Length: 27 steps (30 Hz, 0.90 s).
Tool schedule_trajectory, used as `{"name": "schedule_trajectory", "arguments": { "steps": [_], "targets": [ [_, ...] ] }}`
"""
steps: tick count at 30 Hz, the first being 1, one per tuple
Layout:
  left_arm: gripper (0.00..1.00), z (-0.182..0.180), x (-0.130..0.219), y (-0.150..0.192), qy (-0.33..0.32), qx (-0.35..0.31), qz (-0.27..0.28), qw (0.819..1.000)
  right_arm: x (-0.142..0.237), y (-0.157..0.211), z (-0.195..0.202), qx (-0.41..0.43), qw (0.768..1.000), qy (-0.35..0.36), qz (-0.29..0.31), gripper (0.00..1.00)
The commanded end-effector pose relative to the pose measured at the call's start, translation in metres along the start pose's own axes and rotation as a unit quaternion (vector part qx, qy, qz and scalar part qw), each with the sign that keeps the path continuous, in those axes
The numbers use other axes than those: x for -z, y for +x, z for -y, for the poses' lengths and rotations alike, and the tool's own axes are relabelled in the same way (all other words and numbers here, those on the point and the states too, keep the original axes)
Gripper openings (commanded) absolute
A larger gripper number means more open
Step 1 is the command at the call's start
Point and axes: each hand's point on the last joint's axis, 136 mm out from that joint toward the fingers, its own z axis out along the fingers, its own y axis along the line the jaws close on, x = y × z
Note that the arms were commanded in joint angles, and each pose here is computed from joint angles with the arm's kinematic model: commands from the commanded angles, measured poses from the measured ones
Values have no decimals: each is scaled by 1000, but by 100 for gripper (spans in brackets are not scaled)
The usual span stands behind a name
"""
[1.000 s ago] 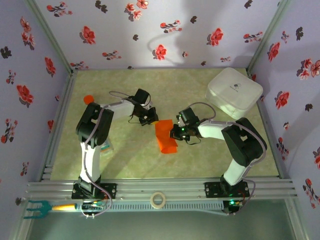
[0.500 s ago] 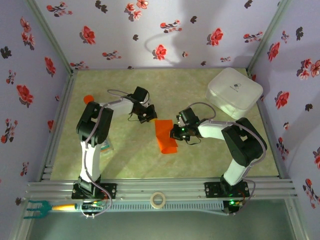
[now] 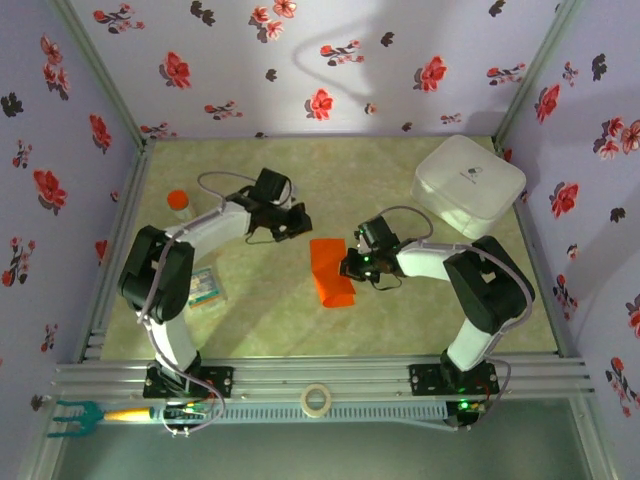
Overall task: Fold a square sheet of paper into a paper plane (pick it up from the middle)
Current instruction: First fold the square sheet of paper in half at the center of the table.
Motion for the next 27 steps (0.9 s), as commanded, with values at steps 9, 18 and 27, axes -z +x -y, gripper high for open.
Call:
{"name": "schedule_trajectory", "arguments": {
  "steps": [9, 18, 27],
  "targets": [
    [0, 6, -36, 81, 55, 8, -89, 994, -5, 32, 59, -46, 993, 105, -39, 0],
    [0, -14, -49, 99, 37, 14, -112, 993, -5, 33, 60, -48, 993, 105, -39, 0],
    [0, -57, -58, 124, -13, 20, -129, 991, -5, 33, 60, -48, 992, 105, -39, 0]
  ]
}}
